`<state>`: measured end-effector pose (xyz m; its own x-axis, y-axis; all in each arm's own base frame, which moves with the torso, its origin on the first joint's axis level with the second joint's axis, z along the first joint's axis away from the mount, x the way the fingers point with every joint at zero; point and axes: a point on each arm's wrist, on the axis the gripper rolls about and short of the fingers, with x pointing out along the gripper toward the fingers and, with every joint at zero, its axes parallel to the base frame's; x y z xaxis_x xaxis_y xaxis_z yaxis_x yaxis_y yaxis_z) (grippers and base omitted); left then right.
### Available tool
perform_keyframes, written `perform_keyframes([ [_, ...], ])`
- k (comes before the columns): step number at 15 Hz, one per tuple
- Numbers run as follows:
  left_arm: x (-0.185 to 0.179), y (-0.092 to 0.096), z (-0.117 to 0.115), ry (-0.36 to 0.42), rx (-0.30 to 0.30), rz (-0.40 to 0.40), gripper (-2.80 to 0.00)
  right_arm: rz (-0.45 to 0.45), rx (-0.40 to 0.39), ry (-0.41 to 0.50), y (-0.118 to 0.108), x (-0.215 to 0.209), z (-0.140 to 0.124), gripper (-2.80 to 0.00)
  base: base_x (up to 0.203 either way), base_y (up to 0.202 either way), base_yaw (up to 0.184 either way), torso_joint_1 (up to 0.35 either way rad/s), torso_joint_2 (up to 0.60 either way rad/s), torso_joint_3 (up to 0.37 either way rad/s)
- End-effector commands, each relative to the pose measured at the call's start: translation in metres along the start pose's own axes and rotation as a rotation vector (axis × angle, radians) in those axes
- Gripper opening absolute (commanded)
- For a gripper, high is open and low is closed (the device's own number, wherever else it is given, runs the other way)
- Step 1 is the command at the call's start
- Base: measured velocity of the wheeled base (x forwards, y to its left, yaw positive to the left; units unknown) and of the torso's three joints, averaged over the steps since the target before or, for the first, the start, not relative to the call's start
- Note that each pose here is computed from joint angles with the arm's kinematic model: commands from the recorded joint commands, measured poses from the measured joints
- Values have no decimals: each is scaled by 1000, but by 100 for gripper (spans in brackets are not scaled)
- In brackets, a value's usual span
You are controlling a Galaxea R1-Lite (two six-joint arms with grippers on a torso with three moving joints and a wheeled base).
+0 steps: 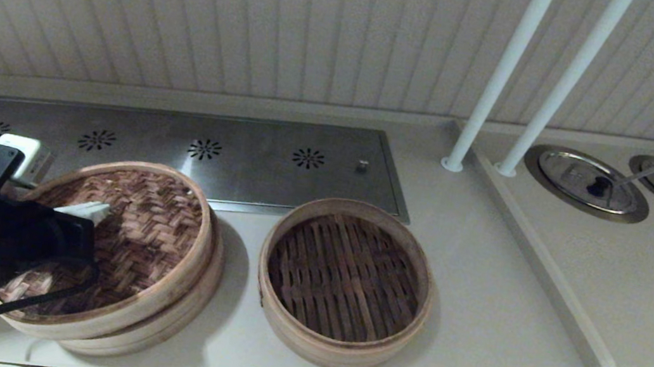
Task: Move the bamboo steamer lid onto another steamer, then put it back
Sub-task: Put the steamer
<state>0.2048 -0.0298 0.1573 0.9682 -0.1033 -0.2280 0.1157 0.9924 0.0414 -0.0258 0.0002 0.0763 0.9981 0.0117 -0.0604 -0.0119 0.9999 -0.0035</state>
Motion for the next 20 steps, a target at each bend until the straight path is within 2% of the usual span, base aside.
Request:
perform_keyframes([
  [1, 3, 1, -1, 7, 0, 4, -280, 2, -1, 2, 0, 0, 0, -280, 0, 0, 0, 0, 0, 0],
  [8, 4, -1, -13, 59, -2, -29, -280, 1, -1, 1, 0, 0, 0, -280, 0, 0, 0, 0, 0, 0],
  [14, 17, -1, -2, 28, -8, -30, -280, 1, -1, 1, 0, 0, 0, -280, 0, 0, 0, 0, 0, 0],
  [20, 27, -1, -9, 69, -18, -32, -280, 1, -1, 1, 0, 0, 0, -280, 0, 0, 0, 0, 0, 0],
])
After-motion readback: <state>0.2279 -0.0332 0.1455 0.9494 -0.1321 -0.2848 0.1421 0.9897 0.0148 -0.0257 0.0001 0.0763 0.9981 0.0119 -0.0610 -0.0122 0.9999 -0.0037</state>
